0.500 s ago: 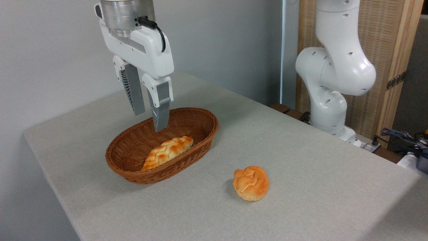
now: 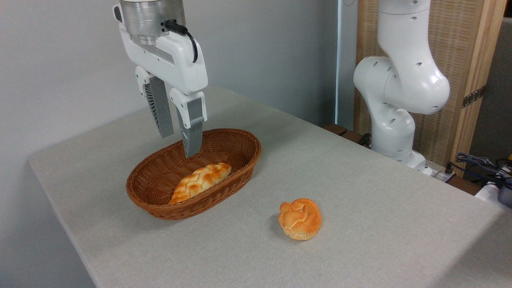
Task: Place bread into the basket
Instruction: 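Move the open gripper from above the basket toward the round orange bun, then lower the gripper down onto the round orange bun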
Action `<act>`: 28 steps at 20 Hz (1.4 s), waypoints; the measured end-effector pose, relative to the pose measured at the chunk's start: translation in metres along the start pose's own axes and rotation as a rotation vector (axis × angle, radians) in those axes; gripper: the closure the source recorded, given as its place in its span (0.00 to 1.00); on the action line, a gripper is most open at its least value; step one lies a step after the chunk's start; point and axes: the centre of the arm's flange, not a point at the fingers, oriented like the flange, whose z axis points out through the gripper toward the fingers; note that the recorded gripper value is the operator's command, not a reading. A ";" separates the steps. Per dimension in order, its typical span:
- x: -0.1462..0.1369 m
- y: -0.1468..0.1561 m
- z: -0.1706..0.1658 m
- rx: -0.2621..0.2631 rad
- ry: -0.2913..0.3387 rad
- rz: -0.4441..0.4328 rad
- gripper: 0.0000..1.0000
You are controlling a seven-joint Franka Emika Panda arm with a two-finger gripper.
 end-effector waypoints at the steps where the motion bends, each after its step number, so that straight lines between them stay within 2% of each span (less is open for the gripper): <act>1: 0.000 0.000 0.000 0.000 0.000 0.000 0.00; 6: -0.003 0.002 0.005 -0.007 -0.009 -0.001 0.00; 9: -0.014 0.010 0.019 -0.022 -0.030 0.026 0.00; 13: -0.039 0.020 0.053 -0.034 -0.042 0.153 0.00; 16: -0.071 0.009 0.082 -0.047 -0.048 0.233 0.00; 20: -0.125 -0.007 0.112 -0.113 -0.063 0.432 0.00; 22: -0.142 -0.011 0.122 -0.137 -0.061 0.536 0.00; 24: -0.152 -0.013 0.130 -0.144 -0.095 0.613 0.00; 26: -0.161 -0.014 0.142 -0.138 -0.167 0.677 0.00; 28: -0.165 -0.014 0.152 -0.127 -0.198 0.706 0.00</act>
